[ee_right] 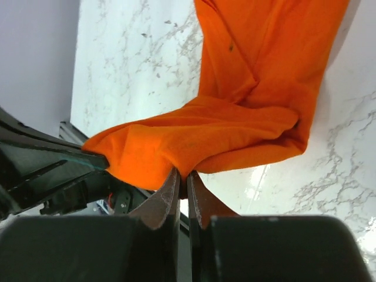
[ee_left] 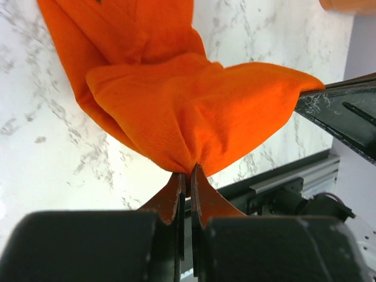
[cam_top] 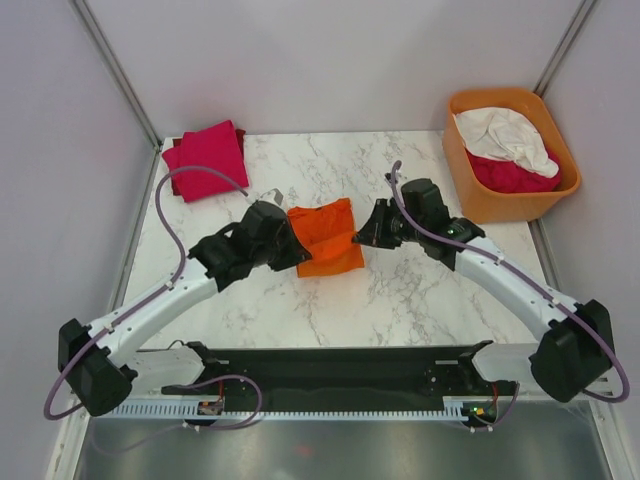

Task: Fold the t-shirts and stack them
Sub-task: Fold the tshirt, then neatly place the folded tshirt to the corner

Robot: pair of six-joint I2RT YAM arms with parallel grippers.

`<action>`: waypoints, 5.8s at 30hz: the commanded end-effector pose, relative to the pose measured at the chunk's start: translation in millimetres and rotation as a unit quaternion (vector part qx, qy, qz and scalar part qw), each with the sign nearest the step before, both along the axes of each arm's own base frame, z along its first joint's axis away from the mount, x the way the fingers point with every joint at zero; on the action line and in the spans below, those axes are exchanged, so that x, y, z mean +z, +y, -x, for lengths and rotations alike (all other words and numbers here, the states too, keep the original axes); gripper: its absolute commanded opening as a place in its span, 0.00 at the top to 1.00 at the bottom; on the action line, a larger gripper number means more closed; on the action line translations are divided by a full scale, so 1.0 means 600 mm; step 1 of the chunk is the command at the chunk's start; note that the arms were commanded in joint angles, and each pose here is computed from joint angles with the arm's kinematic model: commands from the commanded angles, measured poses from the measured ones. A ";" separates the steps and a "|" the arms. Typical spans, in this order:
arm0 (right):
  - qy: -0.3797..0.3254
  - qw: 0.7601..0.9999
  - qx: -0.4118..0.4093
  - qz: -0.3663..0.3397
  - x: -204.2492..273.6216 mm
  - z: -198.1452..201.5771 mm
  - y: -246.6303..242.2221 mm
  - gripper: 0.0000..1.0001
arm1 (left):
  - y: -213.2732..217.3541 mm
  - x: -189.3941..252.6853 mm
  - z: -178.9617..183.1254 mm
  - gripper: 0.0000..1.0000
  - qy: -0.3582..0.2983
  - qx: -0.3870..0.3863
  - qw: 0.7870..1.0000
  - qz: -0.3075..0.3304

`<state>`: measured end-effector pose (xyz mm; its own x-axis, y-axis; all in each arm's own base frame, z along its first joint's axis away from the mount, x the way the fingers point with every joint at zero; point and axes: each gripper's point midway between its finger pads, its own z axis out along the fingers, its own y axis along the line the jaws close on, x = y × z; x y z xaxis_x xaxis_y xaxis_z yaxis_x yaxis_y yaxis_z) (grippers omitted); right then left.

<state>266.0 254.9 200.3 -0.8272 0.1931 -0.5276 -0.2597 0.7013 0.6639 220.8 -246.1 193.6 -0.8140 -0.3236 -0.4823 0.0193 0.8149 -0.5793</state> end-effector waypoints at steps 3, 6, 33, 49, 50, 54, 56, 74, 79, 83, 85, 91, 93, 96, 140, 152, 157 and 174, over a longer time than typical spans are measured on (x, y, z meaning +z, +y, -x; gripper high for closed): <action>0.000 0.999 -0.008 0.042 -0.015 -0.054 0.005 1.00 | 0.037 0.010 -0.065 0.98 -0.014 0.012 0.999 -0.048; 0.001 0.999 -0.011 0.048 -0.018 -0.078 0.011 1.00 | 0.049 -0.003 -0.094 0.98 -0.003 0.018 0.998 -0.059; 0.026 0.982 -0.162 0.097 -0.124 -0.432 -0.031 0.02 | 0.089 -0.144 -0.465 0.00 0.084 0.053 0.995 -0.022; 0.017 0.994 0.024 -0.106 -0.092 -0.310 0.086 1.00 | 0.035 -0.068 -0.361 0.30 -0.006 -0.033 0.997 0.070; 0.038 0.993 0.024 -0.111 -0.123 -0.312 0.091 1.00 | 0.028 -0.076 -0.359 0.29 -0.003 -0.043 0.996 0.081; 0.087 0.987 0.022 -0.132 -0.187 -0.308 0.094 1.00 | 0.009 -0.132 -0.348 0.29 0.027 -0.063 0.991 0.113; 0.099 0.985 0.017 -0.141 -0.218 -0.314 0.093 1.00 | 0.002 -0.163 -0.347 0.29 0.038 -0.070 0.989 0.121; 0.069 0.977 0.072 -0.189 -0.162 -0.340 0.111 0.69 | 0.040 -0.143 -0.373 0.00 0.029 -0.026 0.996 0.080; 0.016 0.981 0.082 -0.176 -0.067 -0.348 0.107 0.20 | 0.095 -0.104 -0.383 0.03 0.003 0.006 1.000 0.000; -0.015 0.982 0.083 -0.169 -0.009 -0.329 0.096 0.18 | 0.117 -0.135 -0.363 0.06 0.019 0.017 0.999 -0.033; -0.017 0.983 0.081 -0.166 0.001 -0.315 0.089 0.18 | 0.123 -0.161 -0.350 0.05 0.037 0.018 0.998 -0.043; -0.025 0.983 0.082 -0.161 0.023 -0.279 0.074 0.18 | 0.133 -0.230 -0.319 0.00 0.079 0.022 0.995 -0.058; -0.022 0.984 0.082 -0.159 0.023 -0.274 0.070 0.18 | 0.134 -0.242 -0.316 0.00 0.083 0.029 0.994 -0.063; -0.028 0.984 0.082 -0.157 0.032 -0.268 0.065 0.18 | 0.124 -0.254 -0.315 0.00 0.084 0.021 0.995 -0.046; -0.028 0.985 0.075 -0.153 0.030 -0.252 0.031 0.18 | 0.154 -0.080 -0.494 0.98 -0.050 -0.014 0.999 -0.009; -0.033 0.984 0.074 -0.159 0.035 -0.251 0.030 0.18 | 0.282 0.004 -0.608 0.98 -0.074 0.044 0.996 0.034; -0.029 0.984 0.073 -0.161 0.030 -0.252 0.032 0.18 | 0.343 0.019 -0.645 0.98 -0.094 0.069 0.992 0.038; -0.016 0.983 0.069 -0.172 0.013 -0.260 0.037 0.18 | 0.532 0.084 -0.677 0.98 -0.173 0.106 0.978 0.049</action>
